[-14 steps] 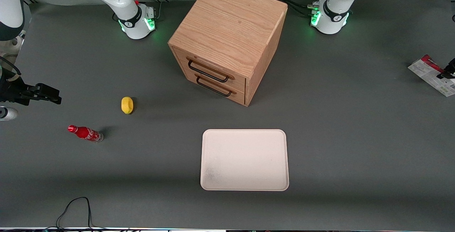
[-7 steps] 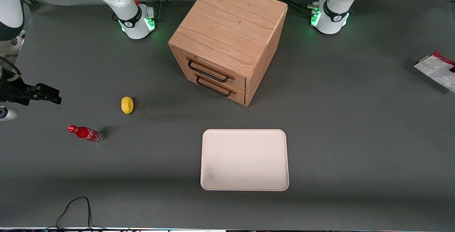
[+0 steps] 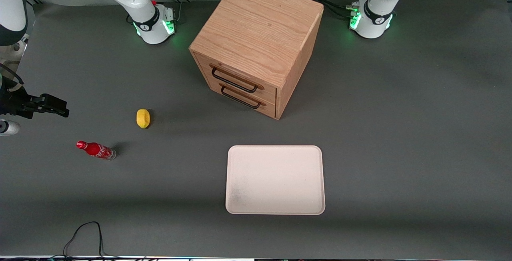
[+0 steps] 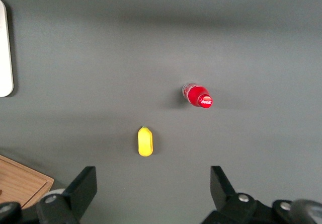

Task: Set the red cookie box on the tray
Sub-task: 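Lift the cookie box upright with the left gripper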

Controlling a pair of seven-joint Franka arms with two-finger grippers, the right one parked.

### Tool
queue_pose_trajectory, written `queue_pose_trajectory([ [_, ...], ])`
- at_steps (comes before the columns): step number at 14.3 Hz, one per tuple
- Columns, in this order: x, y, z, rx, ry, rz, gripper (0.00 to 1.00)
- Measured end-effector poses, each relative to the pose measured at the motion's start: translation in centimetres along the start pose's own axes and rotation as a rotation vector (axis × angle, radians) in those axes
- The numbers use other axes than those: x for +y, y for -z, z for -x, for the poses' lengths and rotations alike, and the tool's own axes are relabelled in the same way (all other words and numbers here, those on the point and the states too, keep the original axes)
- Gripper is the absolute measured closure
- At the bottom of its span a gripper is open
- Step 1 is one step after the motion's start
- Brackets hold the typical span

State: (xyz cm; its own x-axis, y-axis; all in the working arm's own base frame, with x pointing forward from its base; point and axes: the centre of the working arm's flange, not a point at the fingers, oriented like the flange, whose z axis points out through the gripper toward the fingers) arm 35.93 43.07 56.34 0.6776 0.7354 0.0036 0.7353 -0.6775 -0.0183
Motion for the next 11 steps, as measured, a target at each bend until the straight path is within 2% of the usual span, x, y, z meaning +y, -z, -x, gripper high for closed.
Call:
queue_pose_trajectory([
  [2, -0.1, 3.9, 0.1, 0.028, 0.0, -0.005, 0.97],
  [4, 0.4, 5.3, 0.0, 0.047, -0.012, -0.006, 0.97],
  [6, 3.3, 5.5, -0.5, 0.053, -0.091, -0.003, 0.97],
  [9, 14.3, 6.5, 0.5, 0.049, -0.317, 0.003, 0.97],
  [11, 22.1, 7.6, 2.9, 0.011, -0.458, 0.003, 0.97],
])
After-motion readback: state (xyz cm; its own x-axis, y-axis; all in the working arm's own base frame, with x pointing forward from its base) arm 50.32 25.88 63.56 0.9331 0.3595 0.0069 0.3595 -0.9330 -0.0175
